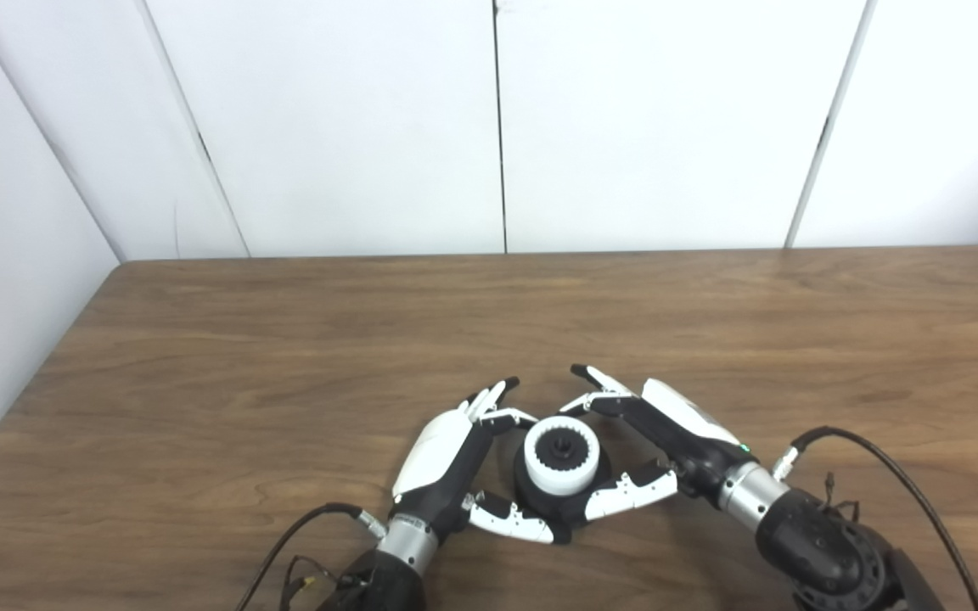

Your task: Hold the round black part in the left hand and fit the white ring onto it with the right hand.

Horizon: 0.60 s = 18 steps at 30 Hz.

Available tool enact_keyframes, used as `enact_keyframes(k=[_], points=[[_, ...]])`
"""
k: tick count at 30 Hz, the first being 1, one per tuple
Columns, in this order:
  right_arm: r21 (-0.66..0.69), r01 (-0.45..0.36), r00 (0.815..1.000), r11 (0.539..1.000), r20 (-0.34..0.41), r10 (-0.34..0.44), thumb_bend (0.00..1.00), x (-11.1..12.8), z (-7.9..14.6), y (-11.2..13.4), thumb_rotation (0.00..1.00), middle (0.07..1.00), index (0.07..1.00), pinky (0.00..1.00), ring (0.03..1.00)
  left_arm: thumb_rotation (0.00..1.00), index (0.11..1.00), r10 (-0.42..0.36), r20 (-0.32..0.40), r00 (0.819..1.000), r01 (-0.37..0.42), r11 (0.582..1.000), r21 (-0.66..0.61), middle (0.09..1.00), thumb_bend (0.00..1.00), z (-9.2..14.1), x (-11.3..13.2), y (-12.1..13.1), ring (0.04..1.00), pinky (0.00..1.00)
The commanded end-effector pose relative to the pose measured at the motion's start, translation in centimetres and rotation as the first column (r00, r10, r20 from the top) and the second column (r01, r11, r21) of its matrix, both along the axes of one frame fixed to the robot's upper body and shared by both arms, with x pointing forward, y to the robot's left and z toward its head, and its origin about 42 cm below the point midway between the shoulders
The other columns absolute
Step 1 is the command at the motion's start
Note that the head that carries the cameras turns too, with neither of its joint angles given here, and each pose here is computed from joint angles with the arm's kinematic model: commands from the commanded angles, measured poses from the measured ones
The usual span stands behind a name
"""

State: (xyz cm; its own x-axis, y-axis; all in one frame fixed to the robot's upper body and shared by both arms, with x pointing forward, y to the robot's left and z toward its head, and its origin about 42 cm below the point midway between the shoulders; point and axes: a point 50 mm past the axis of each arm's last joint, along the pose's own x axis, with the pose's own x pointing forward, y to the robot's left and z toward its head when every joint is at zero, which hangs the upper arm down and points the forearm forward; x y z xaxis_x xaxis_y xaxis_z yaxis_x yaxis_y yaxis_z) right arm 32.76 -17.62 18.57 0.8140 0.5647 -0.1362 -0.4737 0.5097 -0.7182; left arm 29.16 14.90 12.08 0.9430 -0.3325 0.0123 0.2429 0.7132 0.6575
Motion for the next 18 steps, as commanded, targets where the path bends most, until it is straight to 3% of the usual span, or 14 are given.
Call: enact_keyframes(k=[1,18], points=[[-0.03,-0.009,1.0,1.0,0.001,0.009,1.0,0.5,0.7,-0.3,0.5,1.0,1.0,0.94,1.0,0.24,0.605,-0.019,0.031,0.999,0.019,1.0,0.003,1.0,0.95,0.6,0.0,-0.4,1.0,1.0],[0.002,0.015,1.0,1.0,-0.019,-0.015,1.0,0.6,0.4,-1.7,0.48,1.0,1.0,0.9,1.0,0.23,0.606,-0.021,0.021,1.0,0.021,1.0,-0.007,1.0,0.95,0.8,-0.1,-0.2,1.0,1.0]])
